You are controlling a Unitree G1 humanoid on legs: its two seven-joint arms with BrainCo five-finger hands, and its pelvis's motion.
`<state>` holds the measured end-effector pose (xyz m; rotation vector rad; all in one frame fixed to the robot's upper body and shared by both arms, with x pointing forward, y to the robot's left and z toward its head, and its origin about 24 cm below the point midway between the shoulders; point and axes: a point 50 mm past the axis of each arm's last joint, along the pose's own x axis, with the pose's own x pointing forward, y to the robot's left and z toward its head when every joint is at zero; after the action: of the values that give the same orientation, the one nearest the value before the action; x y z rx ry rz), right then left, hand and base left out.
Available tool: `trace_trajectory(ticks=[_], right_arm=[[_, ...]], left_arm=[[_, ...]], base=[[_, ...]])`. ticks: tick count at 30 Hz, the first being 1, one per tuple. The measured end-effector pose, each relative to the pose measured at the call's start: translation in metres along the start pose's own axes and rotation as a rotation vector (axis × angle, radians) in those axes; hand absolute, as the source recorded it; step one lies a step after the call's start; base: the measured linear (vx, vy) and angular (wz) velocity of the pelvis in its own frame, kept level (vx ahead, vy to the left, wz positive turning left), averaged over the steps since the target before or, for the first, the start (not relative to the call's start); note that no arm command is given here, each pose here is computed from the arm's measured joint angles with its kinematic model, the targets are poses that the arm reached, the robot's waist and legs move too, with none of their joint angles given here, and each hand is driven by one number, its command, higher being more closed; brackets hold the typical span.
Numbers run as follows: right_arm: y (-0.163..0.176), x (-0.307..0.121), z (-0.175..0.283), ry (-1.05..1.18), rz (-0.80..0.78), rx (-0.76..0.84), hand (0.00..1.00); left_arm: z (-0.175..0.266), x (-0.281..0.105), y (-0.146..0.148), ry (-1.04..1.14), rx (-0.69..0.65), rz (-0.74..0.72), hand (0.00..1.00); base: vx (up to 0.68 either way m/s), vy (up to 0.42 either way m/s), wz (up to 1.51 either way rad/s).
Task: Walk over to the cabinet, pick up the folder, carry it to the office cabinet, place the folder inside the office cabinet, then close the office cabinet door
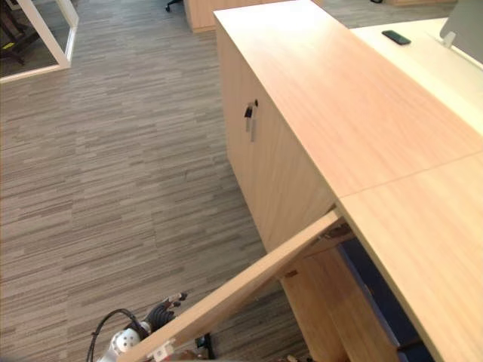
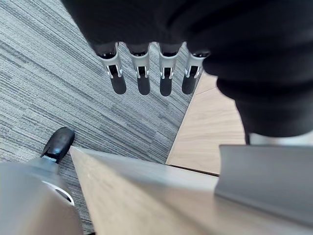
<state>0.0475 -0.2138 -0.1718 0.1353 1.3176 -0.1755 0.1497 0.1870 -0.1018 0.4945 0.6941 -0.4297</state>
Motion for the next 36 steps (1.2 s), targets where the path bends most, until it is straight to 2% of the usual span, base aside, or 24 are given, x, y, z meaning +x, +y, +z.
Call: trace_trajectory(ticks=[4,6,9,15,20,23,25,29,32,36], right_arm=[[-0.003,0.0,0.001,0.001,-0.003,0.012,0.0],[-0.003,0.001,0.007,-0.009,-0.01,0.024,0.0],[-0.011,-0.001,0.018,-0.057,-0.058,0.059,0.0],[0.003,-0.002,0.023,-0.118,-0.051,0.076,0.0],[0.002,-0.006,0.005,-0.113,-0.069,0.133,0.0],[0.004,-0.008,-0.006,-0.094,-0.069,0.143,0.0],[-0.002,-0.009,-0.009,-0.085,-0.083,0.164,0.0],[-0.003,-0.009,-0.037,0.013,-0.1,0.31,0.0],[0.008,-0.003,-0.028,0.025,-0.064,0.294,0.0],[-0.006,-0.005,-0.027,0.026,-0.109,0.279,0.0]], left_arm=[[-0.003,-0.001,0.0,0.008,-0.027,0.004,0.0],[0.004,-0.003,0.017,-0.02,-0.058,0.089,0.0],[0.008,-0.002,0.024,-0.037,-0.071,0.123,0.0],[0.011,-0.008,0.018,-0.054,-0.082,0.124,0.0],[0.02,-0.008,0.022,-0.089,-0.076,0.133,0.0],[0.041,-0.011,0.027,-0.173,-0.053,0.149,0.0],[0.056,-0.008,0.015,-0.234,-0.079,0.112,0.0],[0.05,-0.001,-0.022,-0.203,-0.116,-0.054,0.0],[0.045,0.001,-0.024,-0.186,-0.15,-0.065,0.0],[0.033,0.004,-0.03,-0.131,-0.172,-0.088,0.0]], base=[[0.0,-0.018,-0.14],[-0.06,-0.025,-0.42],[-0.05,0.091,-1.06],[-0.13,0.125,-1.01],[-0.17,0.047,-0.56],[-0.11,0.007,-0.29],[0.04,0.069,-0.59],[0.02,0.039,-0.28],[-0.01,-0.082,-0.56],[-0.06,-0.119,-0.45]])
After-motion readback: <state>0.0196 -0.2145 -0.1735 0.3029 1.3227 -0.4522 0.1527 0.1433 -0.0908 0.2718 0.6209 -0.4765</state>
